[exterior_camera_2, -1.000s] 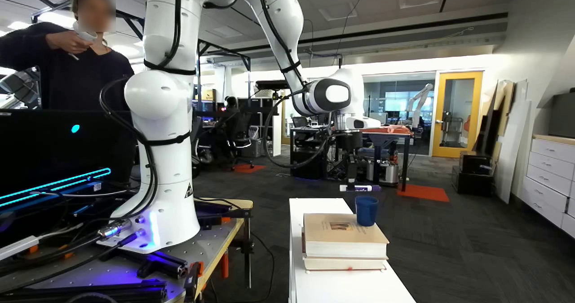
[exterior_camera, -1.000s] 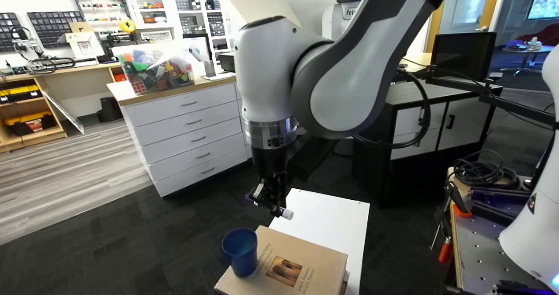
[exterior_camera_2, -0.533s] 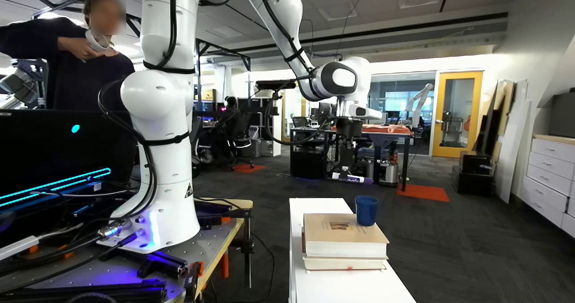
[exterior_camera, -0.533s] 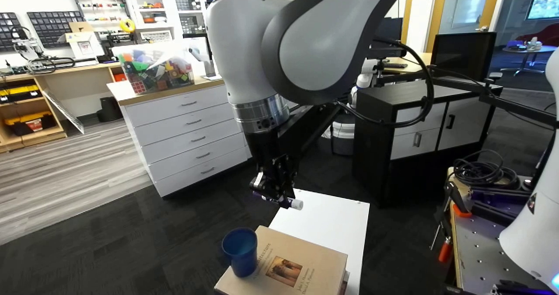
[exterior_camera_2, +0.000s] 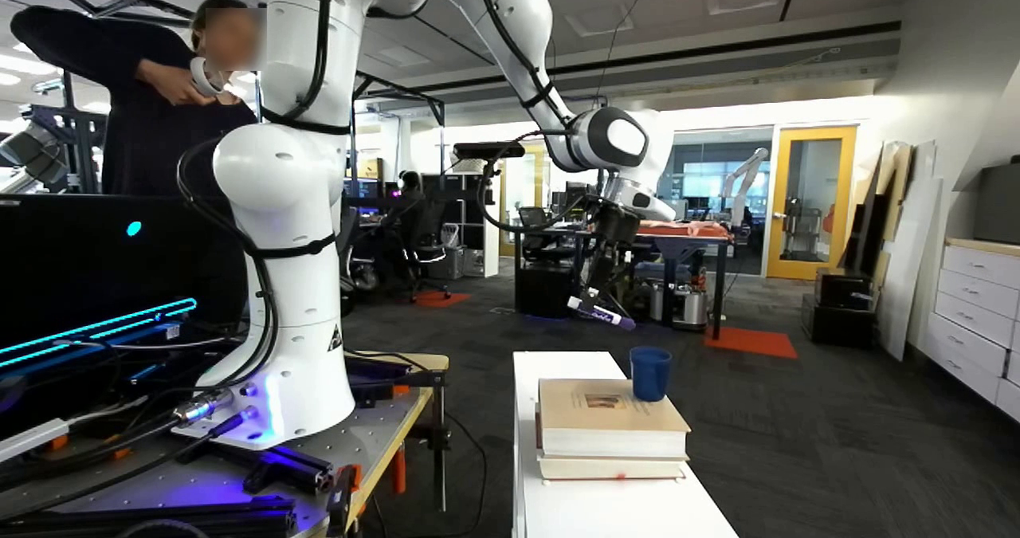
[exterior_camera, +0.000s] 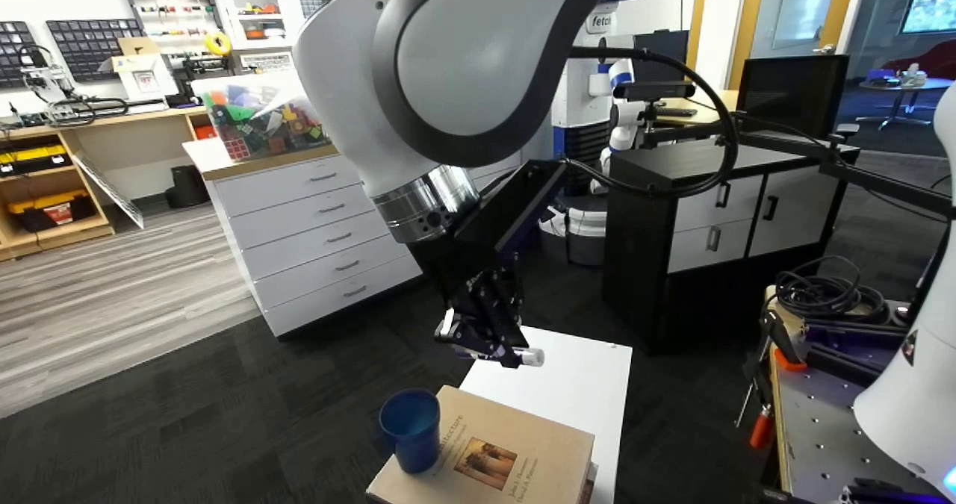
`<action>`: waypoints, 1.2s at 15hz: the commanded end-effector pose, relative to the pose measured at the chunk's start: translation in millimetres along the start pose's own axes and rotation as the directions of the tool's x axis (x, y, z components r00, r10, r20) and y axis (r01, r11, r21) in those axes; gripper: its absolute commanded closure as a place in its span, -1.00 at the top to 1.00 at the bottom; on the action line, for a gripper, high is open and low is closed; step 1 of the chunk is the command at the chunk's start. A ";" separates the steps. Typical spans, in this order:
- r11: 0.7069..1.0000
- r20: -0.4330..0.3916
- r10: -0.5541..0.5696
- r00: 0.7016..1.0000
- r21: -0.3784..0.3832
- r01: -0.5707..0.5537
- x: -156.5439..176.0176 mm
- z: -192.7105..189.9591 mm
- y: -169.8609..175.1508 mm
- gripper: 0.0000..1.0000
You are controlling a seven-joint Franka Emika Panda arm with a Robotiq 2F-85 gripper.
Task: Pick up the marker and put it in the cup
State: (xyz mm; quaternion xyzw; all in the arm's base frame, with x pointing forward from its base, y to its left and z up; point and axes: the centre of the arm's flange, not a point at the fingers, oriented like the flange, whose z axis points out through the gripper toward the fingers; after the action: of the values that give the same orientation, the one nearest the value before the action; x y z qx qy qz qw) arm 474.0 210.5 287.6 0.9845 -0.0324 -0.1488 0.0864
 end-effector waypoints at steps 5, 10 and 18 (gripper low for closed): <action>0.997 0.175 -0.031 0.984 -0.067 0.043 43.4 -17.6 -46.4 -0.87; 0.987 0.272 -0.106 0.956 -0.090 0.135 73.6 -7.3 -65.2 -0.87; 0.929 0.375 -0.297 0.878 -0.098 0.356 113.2 11.8 -77.8 -0.87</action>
State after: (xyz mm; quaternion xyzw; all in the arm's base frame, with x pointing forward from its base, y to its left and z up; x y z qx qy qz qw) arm 555.2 263.9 226.4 0.9326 0.0924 -0.3269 0.1215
